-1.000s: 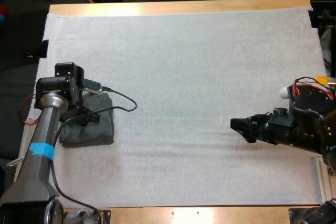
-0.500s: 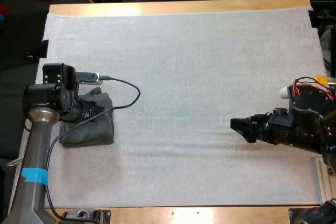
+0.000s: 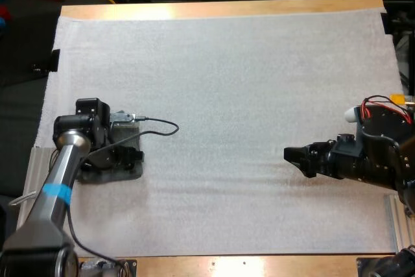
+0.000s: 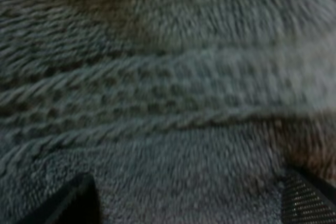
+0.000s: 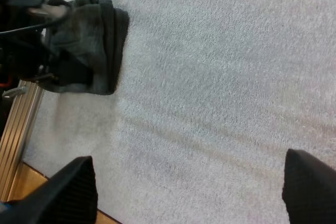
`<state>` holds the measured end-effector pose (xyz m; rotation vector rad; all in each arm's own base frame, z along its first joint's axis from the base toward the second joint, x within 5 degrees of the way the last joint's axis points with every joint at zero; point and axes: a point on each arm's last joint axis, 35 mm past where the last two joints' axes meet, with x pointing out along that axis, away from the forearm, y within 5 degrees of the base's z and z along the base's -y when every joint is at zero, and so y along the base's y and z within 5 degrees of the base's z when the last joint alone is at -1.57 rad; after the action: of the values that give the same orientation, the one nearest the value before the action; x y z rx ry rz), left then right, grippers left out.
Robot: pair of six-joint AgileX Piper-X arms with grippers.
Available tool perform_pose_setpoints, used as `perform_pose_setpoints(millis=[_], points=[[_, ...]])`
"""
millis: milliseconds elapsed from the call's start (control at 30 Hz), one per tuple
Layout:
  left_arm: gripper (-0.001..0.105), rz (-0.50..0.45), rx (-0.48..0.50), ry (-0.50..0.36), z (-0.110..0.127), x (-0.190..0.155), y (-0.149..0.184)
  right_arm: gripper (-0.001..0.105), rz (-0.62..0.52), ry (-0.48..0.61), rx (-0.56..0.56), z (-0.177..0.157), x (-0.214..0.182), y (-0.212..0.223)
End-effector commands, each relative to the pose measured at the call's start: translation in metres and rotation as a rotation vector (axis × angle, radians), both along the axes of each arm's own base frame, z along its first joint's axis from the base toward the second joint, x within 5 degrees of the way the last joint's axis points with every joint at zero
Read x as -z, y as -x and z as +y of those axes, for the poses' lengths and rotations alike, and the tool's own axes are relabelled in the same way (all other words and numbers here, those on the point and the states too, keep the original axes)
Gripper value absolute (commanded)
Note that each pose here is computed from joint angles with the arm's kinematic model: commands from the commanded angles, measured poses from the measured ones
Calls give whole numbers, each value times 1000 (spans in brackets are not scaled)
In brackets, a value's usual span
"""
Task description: Pick towel from pile, fold and stack
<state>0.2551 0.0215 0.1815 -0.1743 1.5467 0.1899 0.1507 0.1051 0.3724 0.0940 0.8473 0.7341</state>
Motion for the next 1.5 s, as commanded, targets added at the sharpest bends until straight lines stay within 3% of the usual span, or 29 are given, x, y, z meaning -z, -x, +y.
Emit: perform_pose_setpoints(millis=[0,200,467,633,800,1133,1300,1467], points=[[71,8,-9,1,0,3,-2,71,-5,-10,-14,0,-2,1],[71,6,-2,-8,1,0,-7,71,-4,-12,-16,0,-2,1],[71,-181,-1,-23,2,-63,-28,71,-4,-12,-16,0,-2,1],[71,-245,-2,-28,3,-73,-36,71,-4,-12,-16,0,-2,1],[71,-228,-2,-33,4,-60,-45,71,-2,-11,-16,0,-2,1],[71,-69,2,-21,6,-7,-63,71,32,-9,-1,-1,0,3],[71,-92,2,-23,6,-20,-64,71,32,-9,-1,-1,0,3],[71,-163,11,-60,5,-65,-48,71,30,-8,-3,-1,0,3]])
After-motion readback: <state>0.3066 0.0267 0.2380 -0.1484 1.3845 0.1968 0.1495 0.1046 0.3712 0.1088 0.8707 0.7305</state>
